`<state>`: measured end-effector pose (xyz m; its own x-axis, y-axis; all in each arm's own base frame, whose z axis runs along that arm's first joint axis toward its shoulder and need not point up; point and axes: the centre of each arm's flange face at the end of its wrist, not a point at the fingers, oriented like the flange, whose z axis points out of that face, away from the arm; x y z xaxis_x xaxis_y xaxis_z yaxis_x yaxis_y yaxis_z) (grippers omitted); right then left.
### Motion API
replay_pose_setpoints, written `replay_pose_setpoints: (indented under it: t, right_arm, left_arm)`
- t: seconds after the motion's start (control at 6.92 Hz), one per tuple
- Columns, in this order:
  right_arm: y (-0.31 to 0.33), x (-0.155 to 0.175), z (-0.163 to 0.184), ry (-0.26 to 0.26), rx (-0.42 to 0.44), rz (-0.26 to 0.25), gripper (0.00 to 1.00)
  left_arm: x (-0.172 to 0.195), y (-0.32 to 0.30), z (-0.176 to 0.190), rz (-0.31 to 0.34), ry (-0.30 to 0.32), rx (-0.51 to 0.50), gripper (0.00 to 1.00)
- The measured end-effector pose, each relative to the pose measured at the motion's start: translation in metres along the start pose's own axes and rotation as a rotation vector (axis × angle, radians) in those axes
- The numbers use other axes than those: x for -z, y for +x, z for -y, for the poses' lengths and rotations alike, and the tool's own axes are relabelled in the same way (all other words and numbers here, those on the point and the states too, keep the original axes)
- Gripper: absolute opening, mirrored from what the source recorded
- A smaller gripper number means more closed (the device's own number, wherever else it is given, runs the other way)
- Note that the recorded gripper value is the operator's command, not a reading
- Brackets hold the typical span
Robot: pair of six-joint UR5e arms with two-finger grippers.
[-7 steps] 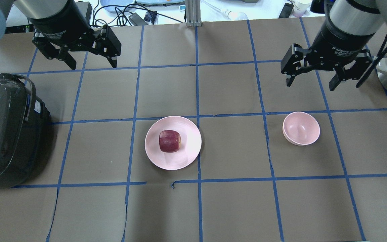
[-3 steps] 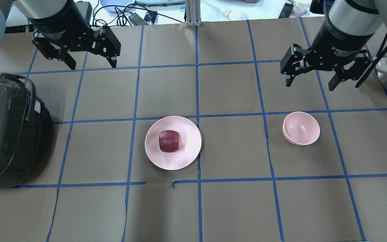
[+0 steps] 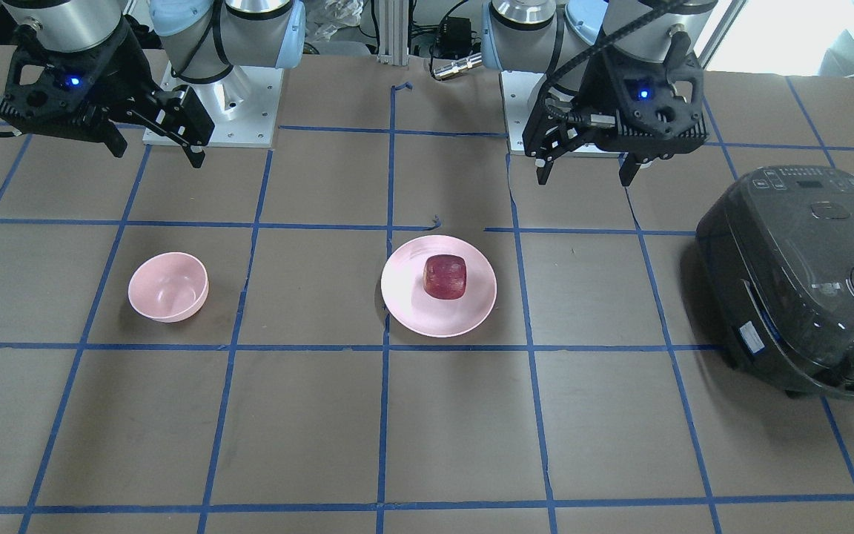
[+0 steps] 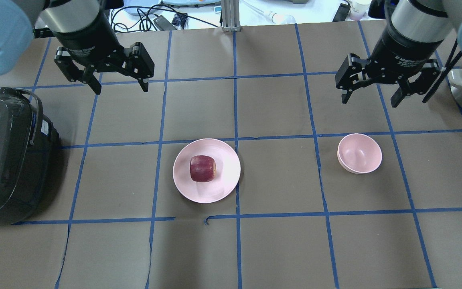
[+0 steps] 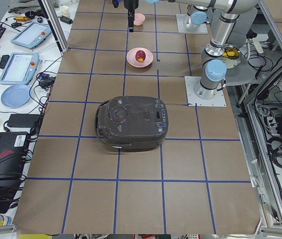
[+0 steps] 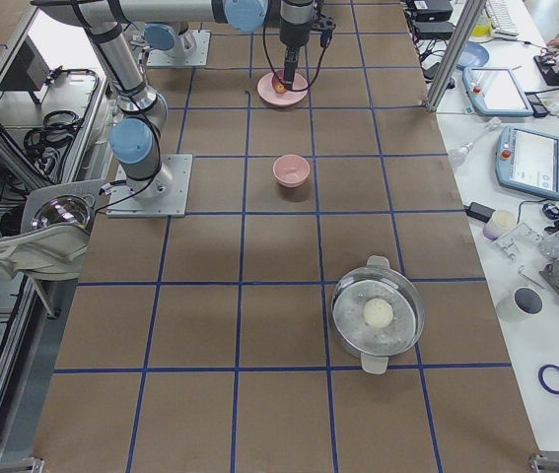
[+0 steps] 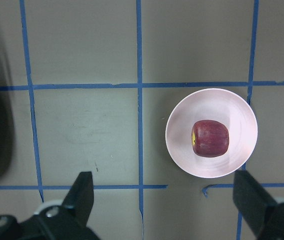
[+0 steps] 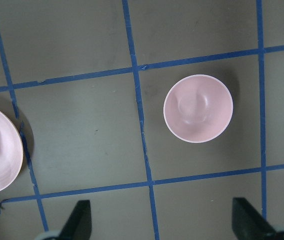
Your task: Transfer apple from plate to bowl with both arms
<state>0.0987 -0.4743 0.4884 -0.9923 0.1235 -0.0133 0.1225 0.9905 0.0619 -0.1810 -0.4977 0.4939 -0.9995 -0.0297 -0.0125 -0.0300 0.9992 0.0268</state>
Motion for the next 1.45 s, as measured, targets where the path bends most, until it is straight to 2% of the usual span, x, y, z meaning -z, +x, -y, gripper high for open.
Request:
replay_pose_setpoints:
  t: [0.14, 0.43, 0.72, 0.87, 1.16, 1.3, 1.45]
  right_arm:
    - [0.019, -0.005, 0.010, -0.012, 0.041, 0.008, 1.00]
    - [0.079, -0.027, 0.031, -0.047, 0.147, 0.038, 1.00]
    - [0.141, -0.092, 0.065, -0.105, 0.196, 0.134, 1.00]
    - [0.155, -0.128, 0.074, -0.110, 0.212, 0.155, 1.00]
    - [0.166, -0.207, 0.081, -0.094, 0.211, 0.152, 1.00]
    - [0.166, -0.236, 0.080, -0.097, 0.201, 0.160, 1.00]
    - [0.166, -0.259, 0.082, -0.110, 0.194, 0.169, 0.74]
  left_arm:
    - [-0.041, 0.022, -0.002, 0.005, -0.025, 0.024, 1.00]
    - [-0.133, 0.070, -0.019, 0.004, -0.007, 0.079, 1.00]
    - [-0.203, 0.092, -0.034, 0.011, -0.029, 0.063, 1.00]
    - [-0.227, 0.097, -0.032, 0.015, -0.039, 0.055, 1.00]
    - [-0.266, 0.103, -0.024, 0.017, -0.068, 0.048, 1.00]
    - [-0.281, 0.106, -0.022, 0.012, -0.094, 0.046, 0.73]
    - [-0.292, 0.108, -0.021, 0.008, -0.116, 0.041, 0.31]
